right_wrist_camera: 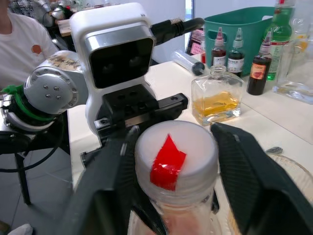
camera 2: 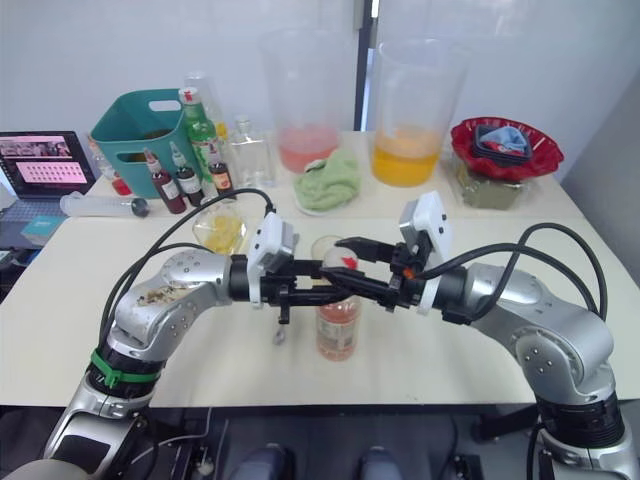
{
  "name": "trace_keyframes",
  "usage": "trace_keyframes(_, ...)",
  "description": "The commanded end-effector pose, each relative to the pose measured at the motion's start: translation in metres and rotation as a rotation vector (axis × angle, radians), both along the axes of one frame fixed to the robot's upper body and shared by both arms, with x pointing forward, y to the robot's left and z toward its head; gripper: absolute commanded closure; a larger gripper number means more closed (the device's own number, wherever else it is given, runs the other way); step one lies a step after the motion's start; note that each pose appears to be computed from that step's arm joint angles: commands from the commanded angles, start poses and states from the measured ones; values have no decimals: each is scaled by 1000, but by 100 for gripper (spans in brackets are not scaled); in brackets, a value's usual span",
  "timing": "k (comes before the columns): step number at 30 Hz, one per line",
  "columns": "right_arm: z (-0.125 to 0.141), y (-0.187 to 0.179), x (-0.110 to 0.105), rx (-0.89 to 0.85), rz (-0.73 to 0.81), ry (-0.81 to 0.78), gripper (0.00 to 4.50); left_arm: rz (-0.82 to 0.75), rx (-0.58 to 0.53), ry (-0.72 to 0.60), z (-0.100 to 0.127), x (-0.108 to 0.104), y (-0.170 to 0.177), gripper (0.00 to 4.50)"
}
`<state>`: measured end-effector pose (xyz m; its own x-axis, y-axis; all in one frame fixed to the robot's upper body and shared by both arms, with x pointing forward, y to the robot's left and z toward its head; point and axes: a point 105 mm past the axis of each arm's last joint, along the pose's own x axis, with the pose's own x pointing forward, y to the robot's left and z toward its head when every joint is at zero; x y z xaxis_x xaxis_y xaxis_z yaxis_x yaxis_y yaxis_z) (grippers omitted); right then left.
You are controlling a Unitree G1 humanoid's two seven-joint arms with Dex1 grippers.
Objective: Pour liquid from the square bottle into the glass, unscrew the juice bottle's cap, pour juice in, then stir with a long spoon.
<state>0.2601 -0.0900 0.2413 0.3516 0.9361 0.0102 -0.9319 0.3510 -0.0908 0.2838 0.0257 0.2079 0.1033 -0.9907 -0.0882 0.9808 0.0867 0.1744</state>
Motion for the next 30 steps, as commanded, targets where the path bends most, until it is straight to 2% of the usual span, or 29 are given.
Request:
trace_keyframes(1,7,4,-5,-15,63,-59,280,-13,0,-4,2,-4,3,324)
trace_keyframes(9,3,4,-10,-101,327,-99,280,-12,7,-5,1,-3,14,324)
trace_keyframes(15,16,7,5,-168,532,-151,280,-11,11,-7,2,0,27,324)
trace_keyframes(25,30,13,21,-193,609,-146,280,-10,-11,19,0,1,33,324)
trace_keyframes(27,30,9,20,-197,604,-126,177,-10,-11,17,0,1,33,324)
trace_keyframes(30,35,4,19,-192,582,-137,76,-11,-11,17,0,1,33,324)
